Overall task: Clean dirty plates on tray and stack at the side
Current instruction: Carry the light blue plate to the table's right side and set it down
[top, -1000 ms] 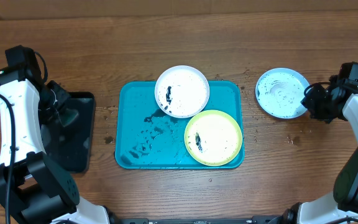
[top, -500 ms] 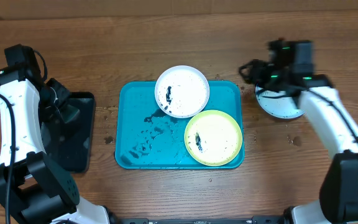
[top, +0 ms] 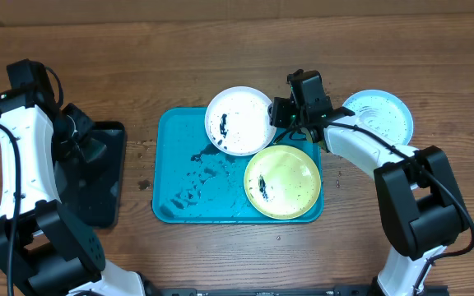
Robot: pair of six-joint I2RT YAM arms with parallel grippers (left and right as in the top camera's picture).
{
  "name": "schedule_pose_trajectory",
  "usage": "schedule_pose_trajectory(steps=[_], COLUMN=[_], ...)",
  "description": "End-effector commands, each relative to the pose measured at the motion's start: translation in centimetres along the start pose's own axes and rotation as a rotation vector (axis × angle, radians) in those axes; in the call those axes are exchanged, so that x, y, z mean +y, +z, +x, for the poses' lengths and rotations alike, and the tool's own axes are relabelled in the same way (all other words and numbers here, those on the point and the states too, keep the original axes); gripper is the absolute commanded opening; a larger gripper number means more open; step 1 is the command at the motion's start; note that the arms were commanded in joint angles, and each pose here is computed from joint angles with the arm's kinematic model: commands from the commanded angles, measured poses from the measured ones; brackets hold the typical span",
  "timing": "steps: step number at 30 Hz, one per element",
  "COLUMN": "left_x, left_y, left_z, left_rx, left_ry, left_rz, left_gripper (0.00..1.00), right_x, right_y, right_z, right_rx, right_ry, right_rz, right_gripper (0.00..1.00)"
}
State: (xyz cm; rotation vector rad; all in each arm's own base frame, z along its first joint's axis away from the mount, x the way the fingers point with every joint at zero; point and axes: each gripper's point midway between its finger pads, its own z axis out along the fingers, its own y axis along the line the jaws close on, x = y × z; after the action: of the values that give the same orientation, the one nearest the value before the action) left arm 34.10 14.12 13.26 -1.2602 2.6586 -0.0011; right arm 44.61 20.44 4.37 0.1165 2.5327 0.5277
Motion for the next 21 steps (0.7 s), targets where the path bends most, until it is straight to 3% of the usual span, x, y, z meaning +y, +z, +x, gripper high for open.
schedule_pose_trajectory(steps=[1, 8, 11, 15, 21], left_x=[-0.2, -0.5, -0.8, -1.9, -4.3], left_y=[-0.3, -0.3, -0.3, -0.4, -0.7], left_z=[0.2, 0.5, 0.5, 0.6, 1.4], left_rx=[-0.003, 0.011, 0.013, 0.020, 0.046], left_ry=[0.024, 0.029, 0.033, 0.093, 0.197], left_rz=[0.015, 0.032, 0.050, 0.111, 0.227], left_gripper=[0.04, 0.04, 0.04, 0.04, 0.04], right_x=[-0.4, -1.1, 0.1, 2.3, 5.1], right_y=[0.6, 2.1, 2.1, 2.1, 2.1], right_z=[-0.2, 1.3, 1.6, 2.1, 3.6], right_rx=[-0.010, 0.037, 0.052, 0.070, 0.087], right_ry=[0.002, 0.006, 0.001, -0.019, -0.054], right_rz=[0.018, 0.026, -0.034, -0.113, -0.152], right_gripper=[0.38, 0.38, 0.30, 0.09, 0.04])
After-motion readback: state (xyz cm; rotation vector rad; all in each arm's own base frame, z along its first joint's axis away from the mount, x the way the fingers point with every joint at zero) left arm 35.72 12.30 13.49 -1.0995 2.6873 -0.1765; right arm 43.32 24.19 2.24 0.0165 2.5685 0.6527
